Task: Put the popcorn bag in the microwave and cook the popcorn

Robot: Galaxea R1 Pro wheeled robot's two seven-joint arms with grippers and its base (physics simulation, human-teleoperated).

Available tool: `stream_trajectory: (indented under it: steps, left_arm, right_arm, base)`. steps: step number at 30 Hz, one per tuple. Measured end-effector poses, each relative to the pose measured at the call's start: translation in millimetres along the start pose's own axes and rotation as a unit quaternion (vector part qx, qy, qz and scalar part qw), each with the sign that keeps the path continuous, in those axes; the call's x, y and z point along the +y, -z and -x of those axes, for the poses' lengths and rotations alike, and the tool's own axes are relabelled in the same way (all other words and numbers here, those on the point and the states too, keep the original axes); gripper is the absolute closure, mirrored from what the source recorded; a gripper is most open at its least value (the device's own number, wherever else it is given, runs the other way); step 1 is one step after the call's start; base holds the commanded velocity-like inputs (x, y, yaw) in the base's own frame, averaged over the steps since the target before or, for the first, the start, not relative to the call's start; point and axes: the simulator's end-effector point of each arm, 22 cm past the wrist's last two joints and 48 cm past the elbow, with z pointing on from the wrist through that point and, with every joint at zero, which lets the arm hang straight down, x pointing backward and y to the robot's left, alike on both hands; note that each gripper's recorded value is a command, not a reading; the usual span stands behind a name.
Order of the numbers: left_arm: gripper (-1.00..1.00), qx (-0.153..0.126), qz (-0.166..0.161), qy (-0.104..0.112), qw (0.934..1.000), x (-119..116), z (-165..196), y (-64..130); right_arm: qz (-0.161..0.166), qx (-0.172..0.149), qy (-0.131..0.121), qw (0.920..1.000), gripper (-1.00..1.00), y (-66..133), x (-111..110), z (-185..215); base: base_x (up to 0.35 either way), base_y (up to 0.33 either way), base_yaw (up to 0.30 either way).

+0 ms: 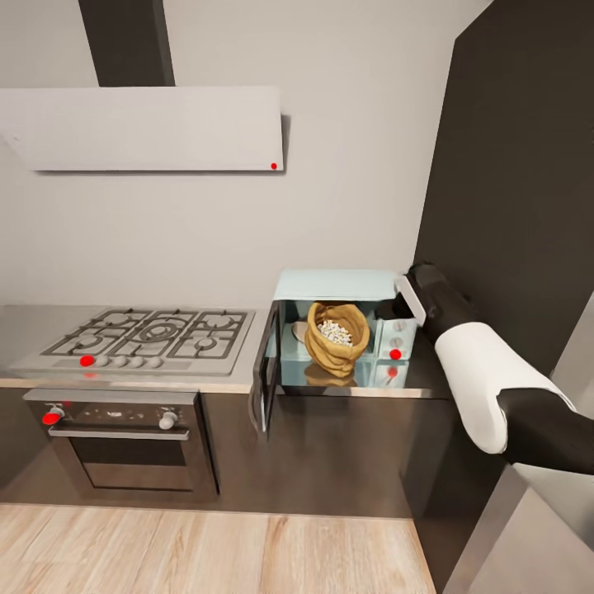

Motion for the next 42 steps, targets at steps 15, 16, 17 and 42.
stream_trajectory:
  steps: [15,16,17,42]
  left_arm:
    - [-1.00,0.000,0.000,0.000,1.0000,0.4,0.4,0.0]
    - [-1.00,0.000,0.000,0.000,1.0000,0.1,0.4,0.0]
    - [-1.00,0.000,0.000,0.000,1.0000,-0.1,0.4,0.0]
    - [-1.00,0.000,0.000,0.000,1.0000,-0.2,0.1,0.0]
  right_arm:
    - [0.091,0.002,0.010,0.9958,-1.00,-84.2,56.0,-137.5]
    - [0.106,-0.012,0.010,0.9943,-1.00,-82.5,63.1,-132.9]
    - [0.122,-0.026,0.012,0.9922,-1.00,-81.9,71.0,-132.4]
    - [0.143,-0.259,0.022,0.9550,-1.00,-58.3,92.5,-162.4]
  base:
    - [0.000,0.000,0.000]
    - [0.000,0.000,0.000]
    - [0.000,0.000,0.000]
    - [0.000,0.000,0.000]
